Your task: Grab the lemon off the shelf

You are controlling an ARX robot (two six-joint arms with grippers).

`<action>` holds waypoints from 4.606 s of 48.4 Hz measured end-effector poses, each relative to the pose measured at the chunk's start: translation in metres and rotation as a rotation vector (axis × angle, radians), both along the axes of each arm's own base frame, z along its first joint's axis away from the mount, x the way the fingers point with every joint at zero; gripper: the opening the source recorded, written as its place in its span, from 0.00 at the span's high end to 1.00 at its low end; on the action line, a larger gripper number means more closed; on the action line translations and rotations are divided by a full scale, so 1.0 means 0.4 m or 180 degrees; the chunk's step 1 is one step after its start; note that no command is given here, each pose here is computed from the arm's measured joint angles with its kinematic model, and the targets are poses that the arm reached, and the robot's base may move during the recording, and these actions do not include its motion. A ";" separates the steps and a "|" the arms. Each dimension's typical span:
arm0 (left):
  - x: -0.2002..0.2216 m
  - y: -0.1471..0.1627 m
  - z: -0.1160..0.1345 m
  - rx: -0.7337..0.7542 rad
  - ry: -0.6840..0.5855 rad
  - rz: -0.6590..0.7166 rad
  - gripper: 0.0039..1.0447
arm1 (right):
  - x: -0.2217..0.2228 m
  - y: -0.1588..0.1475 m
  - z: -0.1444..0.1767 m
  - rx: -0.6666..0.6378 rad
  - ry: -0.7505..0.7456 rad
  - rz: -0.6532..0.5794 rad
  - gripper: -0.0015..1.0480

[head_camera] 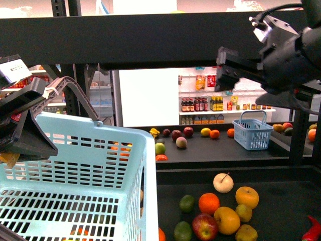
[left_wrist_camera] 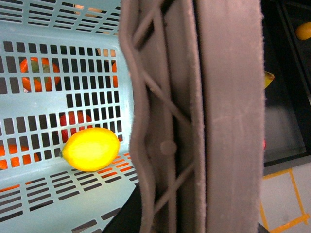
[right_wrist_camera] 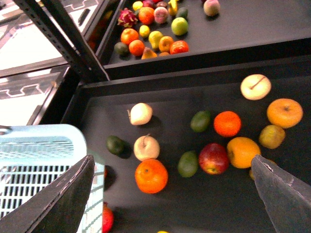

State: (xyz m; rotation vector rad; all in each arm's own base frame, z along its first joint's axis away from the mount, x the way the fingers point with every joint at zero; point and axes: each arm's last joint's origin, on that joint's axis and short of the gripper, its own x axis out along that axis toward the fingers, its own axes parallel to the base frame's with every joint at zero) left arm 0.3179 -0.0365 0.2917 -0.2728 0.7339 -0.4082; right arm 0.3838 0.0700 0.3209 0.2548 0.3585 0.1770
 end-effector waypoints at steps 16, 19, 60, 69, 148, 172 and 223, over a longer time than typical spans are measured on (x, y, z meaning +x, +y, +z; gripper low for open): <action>0.000 0.000 0.000 0.0004 0.0000 0.0003 0.86 | -0.023 -0.170 -0.213 -0.0228 0.0300 -0.0283 0.07; 0.000 0.000 0.000 0.0004 0.0000 0.0001 0.86 | -0.022 -0.186 -0.246 -0.0275 0.0341 -0.0303 0.07; 0.000 0.000 0.000 0.0001 0.0000 0.0001 0.86 | -0.036 -0.031 -0.627 -0.0644 0.0991 0.0400 0.07; 0.000 0.000 0.000 0.0002 0.0001 0.0002 0.86 | -0.039 -0.008 -0.639 -0.0607 0.1032 0.0452 0.07; 0.000 0.000 0.000 0.0001 0.0000 0.0001 0.86 | -0.037 0.104 -0.821 -0.0632 0.1397 0.0740 0.07; 0.000 0.000 0.000 0.0002 -0.0001 0.0000 0.86 | -0.016 0.165 -0.872 -0.0690 0.1372 0.0945 0.07; 0.000 0.000 0.000 0.0001 0.0001 0.0001 0.86 | 0.087 0.232 -0.926 -0.0750 0.1285 0.1106 0.07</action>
